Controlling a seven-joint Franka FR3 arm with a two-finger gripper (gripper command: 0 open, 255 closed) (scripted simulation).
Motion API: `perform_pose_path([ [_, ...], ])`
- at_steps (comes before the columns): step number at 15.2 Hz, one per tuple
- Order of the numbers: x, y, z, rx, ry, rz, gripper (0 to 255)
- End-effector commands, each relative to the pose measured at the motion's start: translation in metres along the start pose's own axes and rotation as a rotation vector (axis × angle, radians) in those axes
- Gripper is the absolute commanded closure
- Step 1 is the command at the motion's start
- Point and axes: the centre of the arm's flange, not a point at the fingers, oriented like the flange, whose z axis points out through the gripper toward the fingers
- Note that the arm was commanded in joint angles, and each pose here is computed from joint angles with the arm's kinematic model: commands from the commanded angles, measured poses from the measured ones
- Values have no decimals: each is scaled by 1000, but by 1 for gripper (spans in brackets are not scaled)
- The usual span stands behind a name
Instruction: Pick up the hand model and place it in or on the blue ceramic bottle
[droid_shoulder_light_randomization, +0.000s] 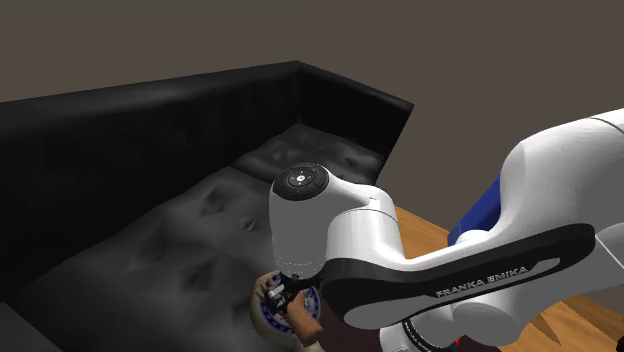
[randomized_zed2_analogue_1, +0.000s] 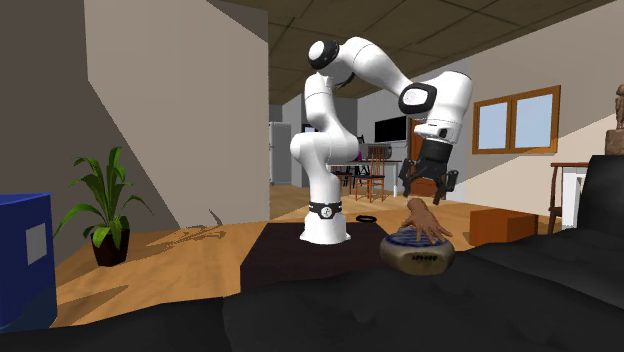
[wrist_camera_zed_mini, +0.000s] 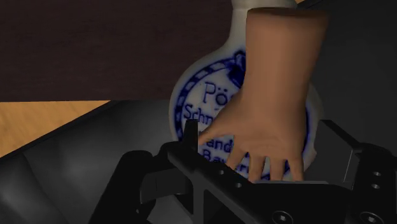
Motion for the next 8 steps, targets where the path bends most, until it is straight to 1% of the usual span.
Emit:
perform_pose_path([
  [1,0,0,0,0,0,0,0],
  [4,0,0,0,0,0,0,0],
  [8,0,0,-50,0,0,0,0],
])
